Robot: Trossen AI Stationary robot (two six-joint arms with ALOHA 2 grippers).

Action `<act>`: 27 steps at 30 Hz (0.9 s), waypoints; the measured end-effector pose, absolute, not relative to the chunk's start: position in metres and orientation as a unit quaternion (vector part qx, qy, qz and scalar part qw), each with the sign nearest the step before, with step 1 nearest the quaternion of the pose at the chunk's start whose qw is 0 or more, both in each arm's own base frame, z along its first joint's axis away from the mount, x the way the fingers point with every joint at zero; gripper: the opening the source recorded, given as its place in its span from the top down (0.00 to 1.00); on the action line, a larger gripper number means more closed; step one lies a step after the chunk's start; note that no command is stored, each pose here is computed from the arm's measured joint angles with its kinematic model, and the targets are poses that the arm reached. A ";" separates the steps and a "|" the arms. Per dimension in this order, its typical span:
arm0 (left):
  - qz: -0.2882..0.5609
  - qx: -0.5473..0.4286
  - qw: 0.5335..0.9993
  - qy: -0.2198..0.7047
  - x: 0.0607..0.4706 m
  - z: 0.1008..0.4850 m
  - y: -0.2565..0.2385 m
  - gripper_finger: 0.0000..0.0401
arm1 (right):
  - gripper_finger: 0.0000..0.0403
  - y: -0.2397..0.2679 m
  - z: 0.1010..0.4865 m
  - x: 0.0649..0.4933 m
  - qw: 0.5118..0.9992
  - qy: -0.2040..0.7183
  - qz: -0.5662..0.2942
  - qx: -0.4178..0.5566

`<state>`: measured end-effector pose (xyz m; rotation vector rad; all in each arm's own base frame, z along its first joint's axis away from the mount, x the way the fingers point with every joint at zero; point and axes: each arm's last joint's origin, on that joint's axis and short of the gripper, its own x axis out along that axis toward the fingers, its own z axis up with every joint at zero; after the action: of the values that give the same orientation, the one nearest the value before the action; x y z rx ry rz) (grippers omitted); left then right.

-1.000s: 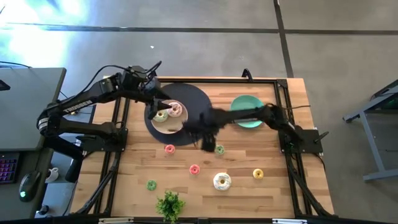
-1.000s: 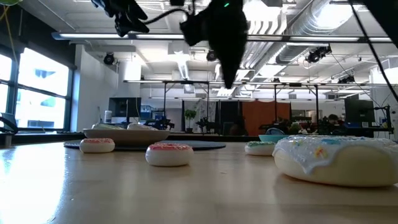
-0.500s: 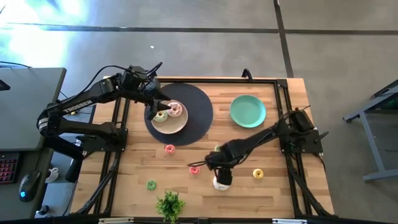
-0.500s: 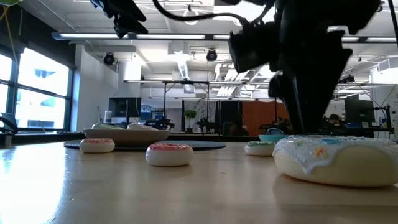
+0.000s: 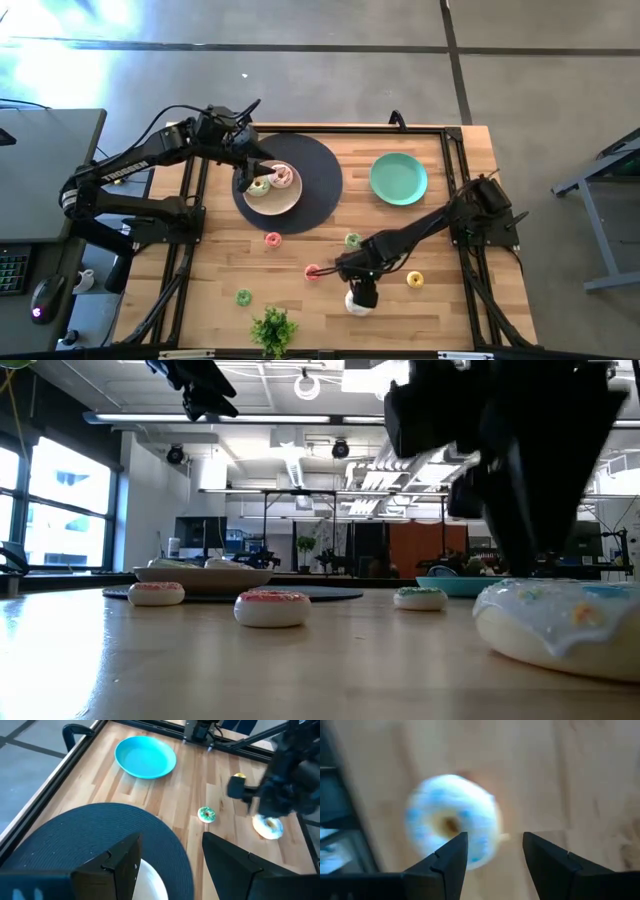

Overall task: Pick & Place donuts
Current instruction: Put the white donut on the white plate

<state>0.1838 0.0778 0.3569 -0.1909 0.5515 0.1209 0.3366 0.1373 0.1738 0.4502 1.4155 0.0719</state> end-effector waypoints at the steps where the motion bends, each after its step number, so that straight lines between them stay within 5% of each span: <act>1: 0.060 -0.094 0.956 0.272 0.184 0.357 0.078 0.48 | 0.54 0.137 0.181 0.336 0.740 0.638 0.038 0.207; 7: 0.060 -0.097 0.955 0.272 0.184 0.357 0.078 0.48 | 0.55 0.146 0.199 0.333 0.773 0.603 0.058 0.188; 27: 0.060 -0.097 0.956 0.272 0.184 0.357 0.078 0.48 | 0.55 0.181 0.158 0.328 0.778 0.618 0.027 0.109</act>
<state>0.1837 0.0777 0.3571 -0.1968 0.5520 0.1221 0.3281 0.1810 0.1584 0.2355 1.3357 0.0590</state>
